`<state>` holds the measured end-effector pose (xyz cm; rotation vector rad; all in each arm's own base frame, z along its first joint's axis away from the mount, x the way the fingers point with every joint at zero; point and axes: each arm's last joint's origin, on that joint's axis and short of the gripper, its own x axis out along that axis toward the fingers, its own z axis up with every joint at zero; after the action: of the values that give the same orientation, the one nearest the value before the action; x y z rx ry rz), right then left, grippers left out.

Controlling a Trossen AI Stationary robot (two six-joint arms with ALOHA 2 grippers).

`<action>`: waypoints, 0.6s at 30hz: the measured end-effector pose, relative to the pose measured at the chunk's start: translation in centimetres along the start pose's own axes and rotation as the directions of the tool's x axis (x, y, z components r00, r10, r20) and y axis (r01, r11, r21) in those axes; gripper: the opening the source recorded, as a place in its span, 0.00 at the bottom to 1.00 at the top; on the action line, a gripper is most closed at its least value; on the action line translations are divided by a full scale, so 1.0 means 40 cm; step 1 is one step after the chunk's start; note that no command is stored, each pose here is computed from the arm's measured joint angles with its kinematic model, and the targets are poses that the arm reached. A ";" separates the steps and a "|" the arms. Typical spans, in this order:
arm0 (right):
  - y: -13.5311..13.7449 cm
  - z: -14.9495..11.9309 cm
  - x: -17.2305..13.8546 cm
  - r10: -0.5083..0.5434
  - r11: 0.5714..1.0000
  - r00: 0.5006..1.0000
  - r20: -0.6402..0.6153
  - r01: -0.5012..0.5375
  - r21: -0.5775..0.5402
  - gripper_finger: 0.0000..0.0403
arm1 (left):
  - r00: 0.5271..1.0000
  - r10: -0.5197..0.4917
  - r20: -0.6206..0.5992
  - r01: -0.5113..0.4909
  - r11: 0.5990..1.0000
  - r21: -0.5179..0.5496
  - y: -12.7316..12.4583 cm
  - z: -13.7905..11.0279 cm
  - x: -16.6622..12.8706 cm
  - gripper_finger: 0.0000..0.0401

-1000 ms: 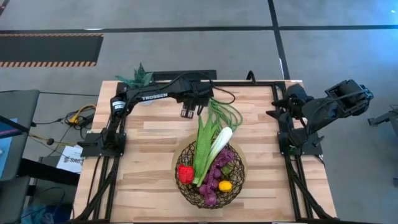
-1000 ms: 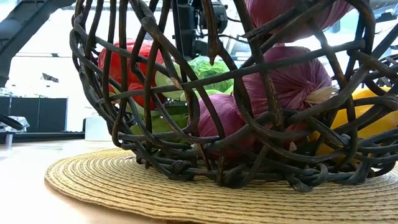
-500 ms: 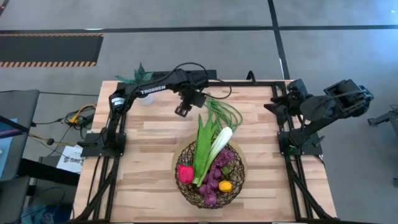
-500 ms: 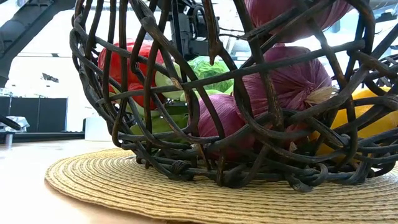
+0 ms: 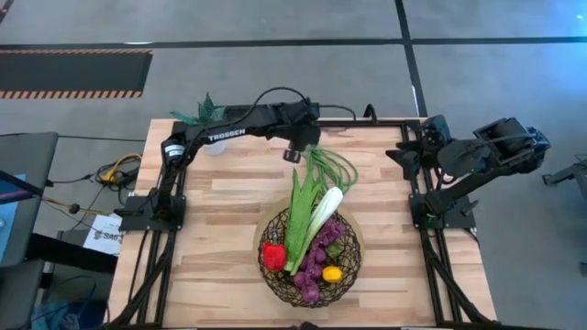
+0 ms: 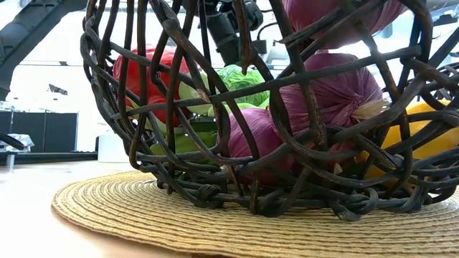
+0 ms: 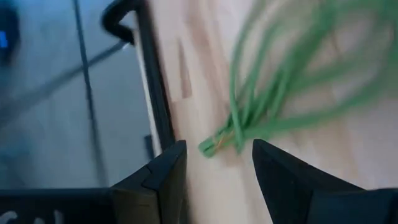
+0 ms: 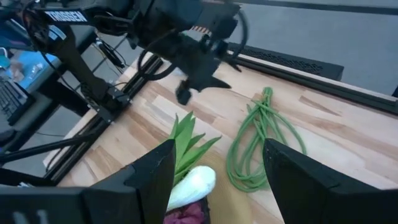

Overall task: Build produce basket
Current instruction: Put the green beans into the black basket

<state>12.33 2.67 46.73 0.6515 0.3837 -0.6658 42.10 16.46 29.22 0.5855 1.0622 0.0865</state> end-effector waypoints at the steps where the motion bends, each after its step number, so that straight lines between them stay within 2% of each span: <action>1: 0.003 0.000 0.001 0.004 1.000 1.000 0.001 -0.004 0.000 0.64 | 1.000 0.006 0.015 -0.005 0.995 -0.095 0.003 0.002 0.000 0.43; 3: 0.009 -0.002 0.007 0.000 1.000 1.000 -0.001 0.000 -0.004 0.64 | 0.999 0.030 0.032 -0.018 0.946 -0.324 0.014 0.001 0.001 0.43; 4: 0.010 -0.003 0.008 -0.002 1.000 1.000 -0.002 0.002 -0.009 0.64 | 0.998 0.039 0.039 -0.018 0.897 -0.442 0.021 -0.002 0.002 0.43; 7: 0.011 -0.005 0.009 -0.002 0.999 1.000 -0.010 0.002 -0.035 0.64 | 0.997 -0.002 0.081 0.060 0.694 -0.718 0.042 -0.022 0.006 0.43; 8: 0.010 -0.004 0.008 -0.002 0.999 1.000 -0.010 0.001 -0.035 0.64 | 0.995 -0.024 0.097 0.090 0.634 -0.768 0.049 -0.031 0.007 0.43; 9: 0.009 -0.004 0.007 0.000 0.999 1.000 -0.010 0.000 -0.035 0.64 | 0.993 -0.039 0.111 0.113 0.594 -0.797 0.057 -0.039 0.008 0.43; 11: 0.004 -0.002 0.003 0.000 0.999 1.000 -0.011 -0.001 -0.037 0.64 | 0.992 -0.042 0.120 0.122 0.566 -0.815 0.072 -0.054 0.010 0.43; 15: -0.007 -0.001 -0.004 -0.004 0.999 1.000 -0.016 0.004 -0.043 0.64 | 0.989 -0.059 0.135 0.143 0.601 -0.786 0.098 -0.085 0.014 0.43; 16: -0.010 -0.001 -0.005 -0.006 0.999 1.000 -0.017 0.005 -0.045 0.64 | 0.984 -0.078 0.159 0.174 0.595 -0.785 0.104 -0.092 0.014 0.43; 18: -0.011 0.000 -0.006 -0.004 0.998 1.000 -0.016 0.003 -0.055 0.64 | 0.975 -0.108 0.195 0.222 0.550 -0.805 0.110 -0.101 0.028 0.42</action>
<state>11.84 2.51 46.67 0.6039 0.4164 -0.6513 40.18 22.23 29.09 -0.3842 0.8222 0.3614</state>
